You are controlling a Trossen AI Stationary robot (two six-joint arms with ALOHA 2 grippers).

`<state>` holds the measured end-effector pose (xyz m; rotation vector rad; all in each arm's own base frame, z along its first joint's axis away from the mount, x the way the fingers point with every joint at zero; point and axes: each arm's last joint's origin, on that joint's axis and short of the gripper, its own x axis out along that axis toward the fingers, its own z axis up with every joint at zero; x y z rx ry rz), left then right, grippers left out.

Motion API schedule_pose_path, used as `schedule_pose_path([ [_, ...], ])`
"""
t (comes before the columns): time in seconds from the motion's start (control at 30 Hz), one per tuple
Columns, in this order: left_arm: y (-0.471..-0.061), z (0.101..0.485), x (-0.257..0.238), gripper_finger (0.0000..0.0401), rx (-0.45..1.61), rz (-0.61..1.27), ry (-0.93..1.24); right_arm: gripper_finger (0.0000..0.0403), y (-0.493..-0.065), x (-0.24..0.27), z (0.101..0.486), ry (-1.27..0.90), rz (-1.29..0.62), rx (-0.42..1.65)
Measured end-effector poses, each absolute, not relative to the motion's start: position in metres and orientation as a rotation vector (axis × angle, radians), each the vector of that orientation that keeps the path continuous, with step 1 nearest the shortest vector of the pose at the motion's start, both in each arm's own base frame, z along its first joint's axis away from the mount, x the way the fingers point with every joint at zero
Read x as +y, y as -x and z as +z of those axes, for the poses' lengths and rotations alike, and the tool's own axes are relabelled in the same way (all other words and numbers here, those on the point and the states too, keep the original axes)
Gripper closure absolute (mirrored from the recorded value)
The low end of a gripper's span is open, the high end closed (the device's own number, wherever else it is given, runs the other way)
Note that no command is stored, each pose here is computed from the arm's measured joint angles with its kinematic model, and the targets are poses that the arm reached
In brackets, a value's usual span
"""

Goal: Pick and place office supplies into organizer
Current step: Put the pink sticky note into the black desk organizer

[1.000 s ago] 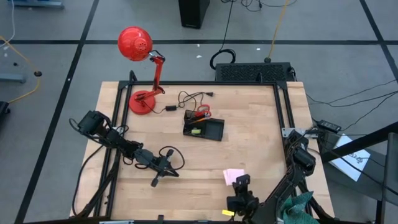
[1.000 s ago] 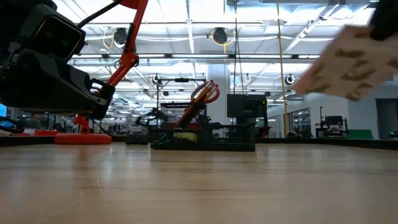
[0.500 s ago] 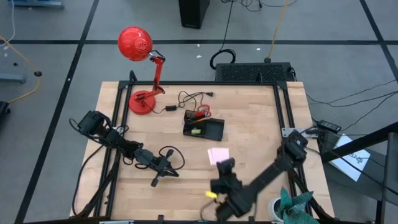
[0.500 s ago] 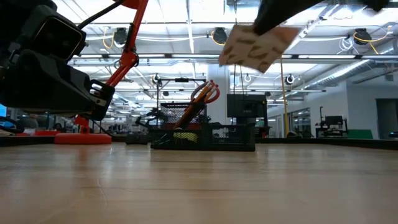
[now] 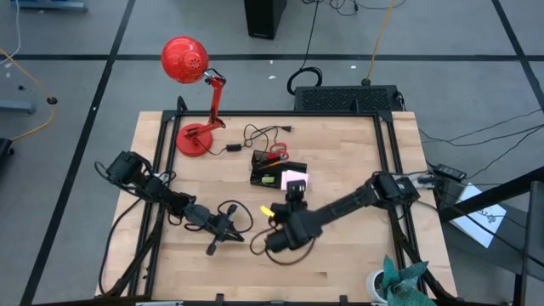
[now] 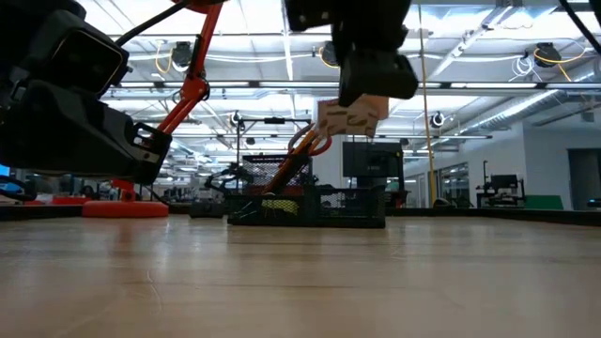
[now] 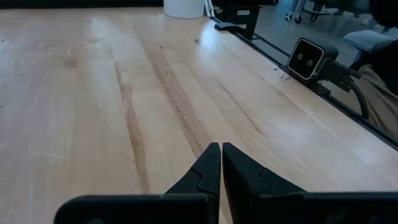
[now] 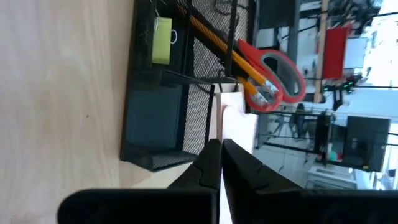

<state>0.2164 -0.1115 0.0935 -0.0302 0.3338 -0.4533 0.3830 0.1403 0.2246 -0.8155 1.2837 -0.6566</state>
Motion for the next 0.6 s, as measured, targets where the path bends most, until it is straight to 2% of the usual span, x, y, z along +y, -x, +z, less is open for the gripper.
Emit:
schedule_pose_path([
  [0.33, -0.213, 0.093, -0.117, 0.0380, 0.330, -0.484, 0.006, 0.0403, -0.408, 0.120, 0.220, 0.750, -0.568, 1.268],
  [0.6, -0.213, 0.093, -0.118, 0.0380, 0.331, -0.489, 0.000, 0.0403, -0.401, 0.118, 0.198, 0.737, -0.570, 1.312],
])
